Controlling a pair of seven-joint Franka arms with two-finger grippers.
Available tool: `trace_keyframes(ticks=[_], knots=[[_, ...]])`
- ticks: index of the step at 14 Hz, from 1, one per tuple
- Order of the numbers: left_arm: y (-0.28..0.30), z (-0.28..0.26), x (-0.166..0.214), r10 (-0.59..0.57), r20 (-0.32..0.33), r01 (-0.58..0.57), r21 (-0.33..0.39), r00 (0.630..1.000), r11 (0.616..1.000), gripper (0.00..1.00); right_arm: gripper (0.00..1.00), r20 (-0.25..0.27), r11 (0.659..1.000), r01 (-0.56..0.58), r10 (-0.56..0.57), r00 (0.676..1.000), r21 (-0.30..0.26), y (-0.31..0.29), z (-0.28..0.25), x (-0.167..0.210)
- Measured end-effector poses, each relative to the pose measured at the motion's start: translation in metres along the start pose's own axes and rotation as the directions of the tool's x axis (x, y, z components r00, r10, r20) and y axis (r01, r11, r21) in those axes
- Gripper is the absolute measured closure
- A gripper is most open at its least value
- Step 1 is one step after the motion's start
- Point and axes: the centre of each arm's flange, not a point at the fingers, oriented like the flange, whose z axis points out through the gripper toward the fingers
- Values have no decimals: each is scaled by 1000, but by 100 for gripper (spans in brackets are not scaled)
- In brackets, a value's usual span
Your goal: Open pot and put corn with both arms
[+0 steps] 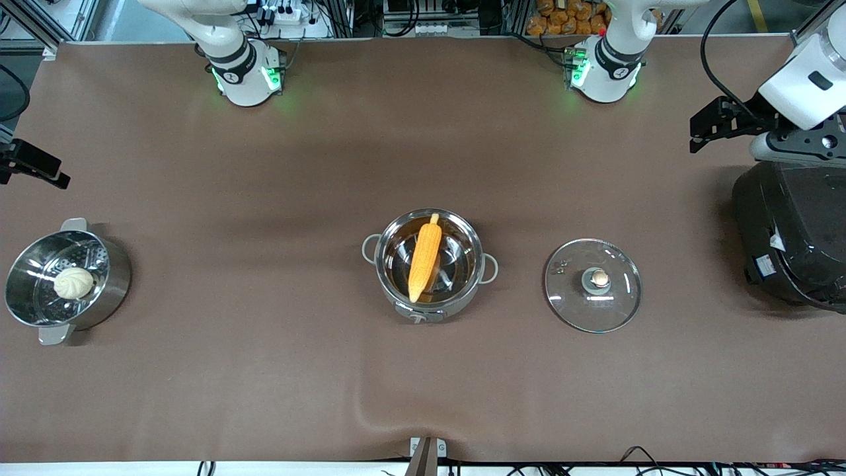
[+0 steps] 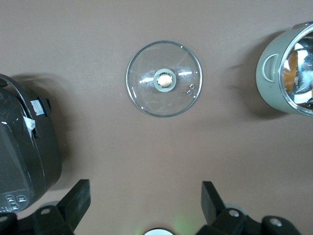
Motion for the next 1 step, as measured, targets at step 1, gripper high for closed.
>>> trace_keyframes(ticks=[1], knots=[[2, 0, 0, 3, 0, -3, 0, 1000, 1000, 0, 0, 1, 1000, 4, -4, 1000, 0, -1, 0, 0]])
